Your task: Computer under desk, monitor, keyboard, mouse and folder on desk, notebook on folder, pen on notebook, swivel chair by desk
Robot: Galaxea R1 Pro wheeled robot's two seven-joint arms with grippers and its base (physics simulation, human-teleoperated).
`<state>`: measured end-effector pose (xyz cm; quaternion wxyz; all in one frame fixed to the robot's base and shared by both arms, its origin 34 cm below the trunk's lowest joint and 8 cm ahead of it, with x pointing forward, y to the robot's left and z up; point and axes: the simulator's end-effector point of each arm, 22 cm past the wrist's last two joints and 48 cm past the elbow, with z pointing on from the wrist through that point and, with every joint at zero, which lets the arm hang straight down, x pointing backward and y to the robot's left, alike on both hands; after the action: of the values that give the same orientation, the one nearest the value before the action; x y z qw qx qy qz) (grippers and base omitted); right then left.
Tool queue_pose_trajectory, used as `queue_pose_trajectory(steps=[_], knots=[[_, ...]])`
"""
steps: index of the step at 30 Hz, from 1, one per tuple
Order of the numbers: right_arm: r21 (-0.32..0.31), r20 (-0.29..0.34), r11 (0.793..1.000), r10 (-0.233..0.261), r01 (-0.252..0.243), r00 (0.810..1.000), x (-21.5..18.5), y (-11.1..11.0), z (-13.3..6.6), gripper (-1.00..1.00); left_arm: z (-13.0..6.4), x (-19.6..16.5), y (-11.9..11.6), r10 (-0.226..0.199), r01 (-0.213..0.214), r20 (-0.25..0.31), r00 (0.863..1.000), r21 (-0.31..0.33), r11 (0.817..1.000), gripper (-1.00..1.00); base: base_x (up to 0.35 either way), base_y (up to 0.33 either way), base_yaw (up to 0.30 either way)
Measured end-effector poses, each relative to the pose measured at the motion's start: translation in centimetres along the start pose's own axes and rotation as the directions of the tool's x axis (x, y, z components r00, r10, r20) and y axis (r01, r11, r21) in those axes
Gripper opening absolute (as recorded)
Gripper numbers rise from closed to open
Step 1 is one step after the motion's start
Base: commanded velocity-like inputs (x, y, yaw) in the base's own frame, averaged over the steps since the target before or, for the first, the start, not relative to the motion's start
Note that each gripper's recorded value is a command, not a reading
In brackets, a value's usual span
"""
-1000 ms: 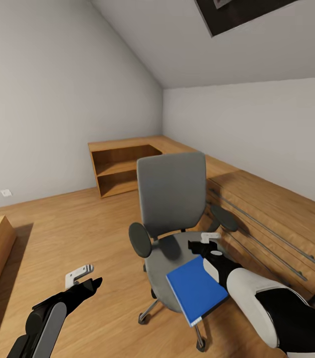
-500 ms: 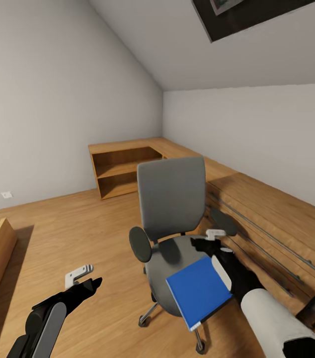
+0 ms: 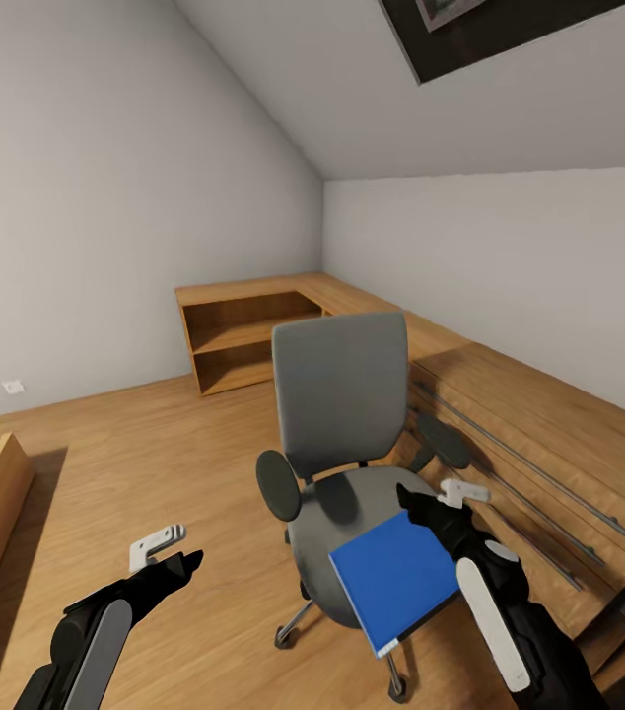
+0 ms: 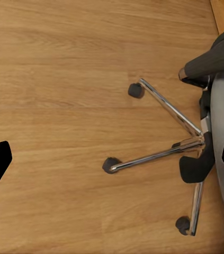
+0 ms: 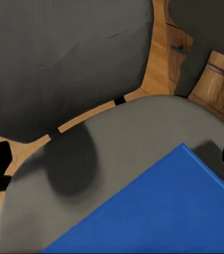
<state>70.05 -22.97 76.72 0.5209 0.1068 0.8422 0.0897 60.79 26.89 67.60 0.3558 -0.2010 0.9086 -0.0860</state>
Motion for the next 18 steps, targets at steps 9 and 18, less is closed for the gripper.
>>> queue_pose_trajectory(steps=[9, 18], knots=[[-0.102, -0.039, 0.962, 0.252, -0.254, 0.967, 0.1, 2.0, -0.4, 1.0, 0.1, 0.2, 0.1, 0.0, 0.0, -0.006, 1.0, -0.002, 1.0, 1.0, -0.068, 0.063, 0.0], [-0.057, -0.023, 0.93, 0.361, -0.362, 0.932, -0.5, -1.5, -0.1, 1.0, 0.2, 0.3, 0.1, 0.0, 0.0, -0.007, 1.0, -0.002, 1.0, 1.0, -0.241, 0.222, -0.203]])
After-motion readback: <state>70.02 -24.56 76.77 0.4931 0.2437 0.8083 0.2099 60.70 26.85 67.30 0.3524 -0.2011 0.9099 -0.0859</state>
